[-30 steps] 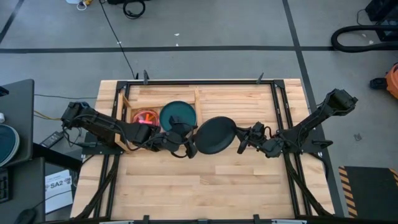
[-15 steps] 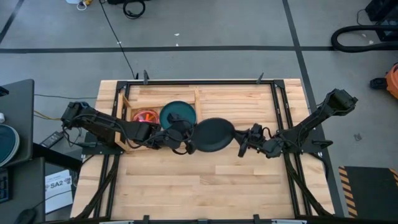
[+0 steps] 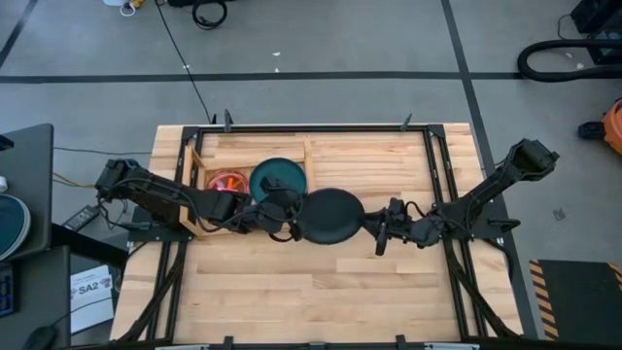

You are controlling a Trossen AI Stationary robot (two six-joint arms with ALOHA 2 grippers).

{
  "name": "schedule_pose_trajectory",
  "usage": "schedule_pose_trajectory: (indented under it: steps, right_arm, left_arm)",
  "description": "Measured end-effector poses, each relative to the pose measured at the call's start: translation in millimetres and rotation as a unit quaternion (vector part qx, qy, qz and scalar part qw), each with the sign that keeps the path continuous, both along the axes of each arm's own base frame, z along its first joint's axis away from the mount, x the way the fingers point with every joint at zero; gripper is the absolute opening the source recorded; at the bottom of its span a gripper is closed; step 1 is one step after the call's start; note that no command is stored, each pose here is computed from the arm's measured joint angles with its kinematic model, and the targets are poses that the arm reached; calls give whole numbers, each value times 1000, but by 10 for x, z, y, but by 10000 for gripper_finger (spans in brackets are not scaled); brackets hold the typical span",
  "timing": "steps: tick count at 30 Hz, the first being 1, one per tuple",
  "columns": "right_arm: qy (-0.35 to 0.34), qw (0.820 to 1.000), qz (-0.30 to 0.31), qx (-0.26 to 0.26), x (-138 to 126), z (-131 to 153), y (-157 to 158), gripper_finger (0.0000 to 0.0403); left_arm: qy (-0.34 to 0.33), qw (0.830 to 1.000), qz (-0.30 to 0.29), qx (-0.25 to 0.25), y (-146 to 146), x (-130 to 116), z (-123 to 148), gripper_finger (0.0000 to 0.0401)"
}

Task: Place and stack plates onto a shelf
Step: Stack the black plate on top of the green plate on the shelf

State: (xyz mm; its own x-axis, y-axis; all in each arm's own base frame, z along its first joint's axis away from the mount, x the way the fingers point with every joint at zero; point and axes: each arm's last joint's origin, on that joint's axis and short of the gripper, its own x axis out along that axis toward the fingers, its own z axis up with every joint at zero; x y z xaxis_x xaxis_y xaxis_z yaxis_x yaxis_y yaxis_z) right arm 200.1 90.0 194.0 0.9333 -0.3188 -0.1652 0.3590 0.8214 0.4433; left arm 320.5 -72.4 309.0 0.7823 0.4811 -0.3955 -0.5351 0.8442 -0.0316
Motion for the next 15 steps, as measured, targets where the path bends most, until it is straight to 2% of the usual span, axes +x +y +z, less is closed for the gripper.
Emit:
schedule_pose_trajectory:
  steps: [9, 15]
  right_arm:
    - [1, 998, 68, 17, 15, 16, 40, 175]
    - [2, 993, 115, 3, 22, 33, 66, 197]
  left_arm:
    - [2, 1000, -6, -5, -8, 10, -14, 26]
    - [5, 1000, -4, -1, -6, 6, -17, 19]
